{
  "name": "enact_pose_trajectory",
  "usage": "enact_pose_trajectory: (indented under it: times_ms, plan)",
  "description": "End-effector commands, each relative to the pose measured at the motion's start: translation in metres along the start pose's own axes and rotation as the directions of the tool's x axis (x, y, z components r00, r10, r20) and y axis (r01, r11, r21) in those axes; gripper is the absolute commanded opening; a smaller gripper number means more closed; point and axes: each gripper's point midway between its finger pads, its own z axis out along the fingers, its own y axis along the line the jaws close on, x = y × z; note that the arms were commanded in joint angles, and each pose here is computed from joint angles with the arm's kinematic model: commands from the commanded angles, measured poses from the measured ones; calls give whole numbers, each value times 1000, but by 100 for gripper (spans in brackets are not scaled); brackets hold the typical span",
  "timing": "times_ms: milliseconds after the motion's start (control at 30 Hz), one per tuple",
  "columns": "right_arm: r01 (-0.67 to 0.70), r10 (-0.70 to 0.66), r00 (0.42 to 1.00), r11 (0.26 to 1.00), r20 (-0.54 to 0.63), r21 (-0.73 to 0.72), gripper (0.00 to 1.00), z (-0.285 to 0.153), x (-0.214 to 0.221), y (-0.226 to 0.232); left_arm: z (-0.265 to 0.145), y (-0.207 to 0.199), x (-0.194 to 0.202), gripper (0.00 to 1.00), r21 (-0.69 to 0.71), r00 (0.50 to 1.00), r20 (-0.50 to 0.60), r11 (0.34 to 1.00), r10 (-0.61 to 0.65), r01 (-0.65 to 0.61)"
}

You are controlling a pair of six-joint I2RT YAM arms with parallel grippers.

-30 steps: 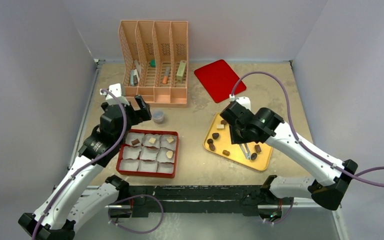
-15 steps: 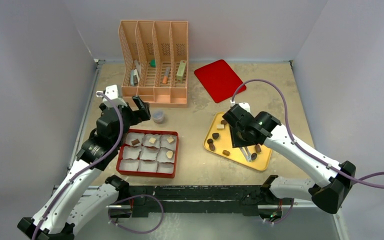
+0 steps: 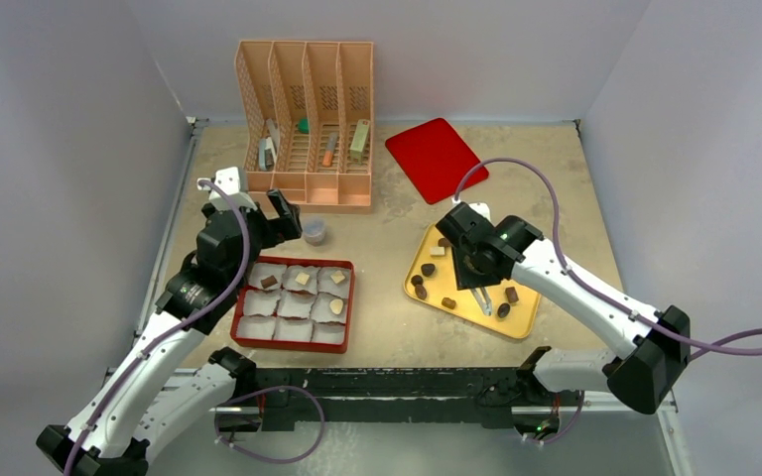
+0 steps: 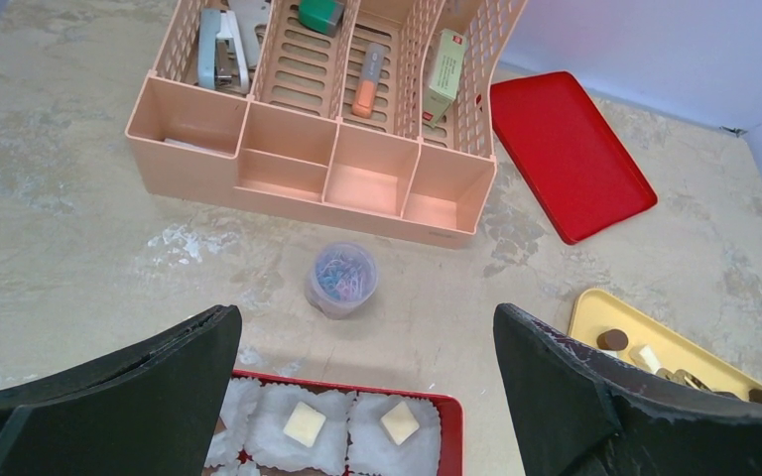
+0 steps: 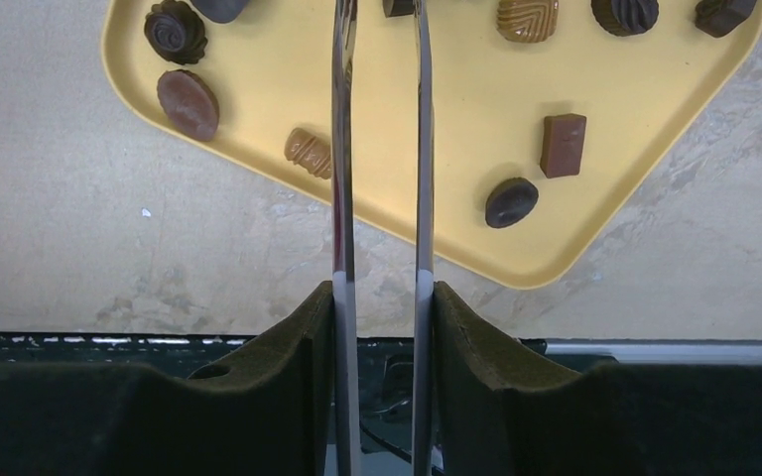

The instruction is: Pack the chocolate

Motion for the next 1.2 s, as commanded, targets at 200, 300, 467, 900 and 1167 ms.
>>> enact_pose_trajectory:
  times_ms: [200,300,467,900,1167]
  plan:
    - [28,-23,999,995,-46,98,38,14,3,-14,-1,-14,-15,98,56,998,43,998,-44,42]
    - [39,-36,998,998,-53,57,38,19,3,-5,2,-18,-15,98,64,998,36,997,-43,41]
    - [46,-45,997,999,-57,11,31,22,4,3,3,-19,-17,97,64,999,36,997,-36,34]
    - [18,-19,1000,1000,-22,-25,23,14,1,5,5,-19,-12,96,62,999,25,997,-40,38]
    - [8,-7,1000,998,18,-62,22,4,-4,6,4,-19,-8,96,71,998,16,996,-62,60]
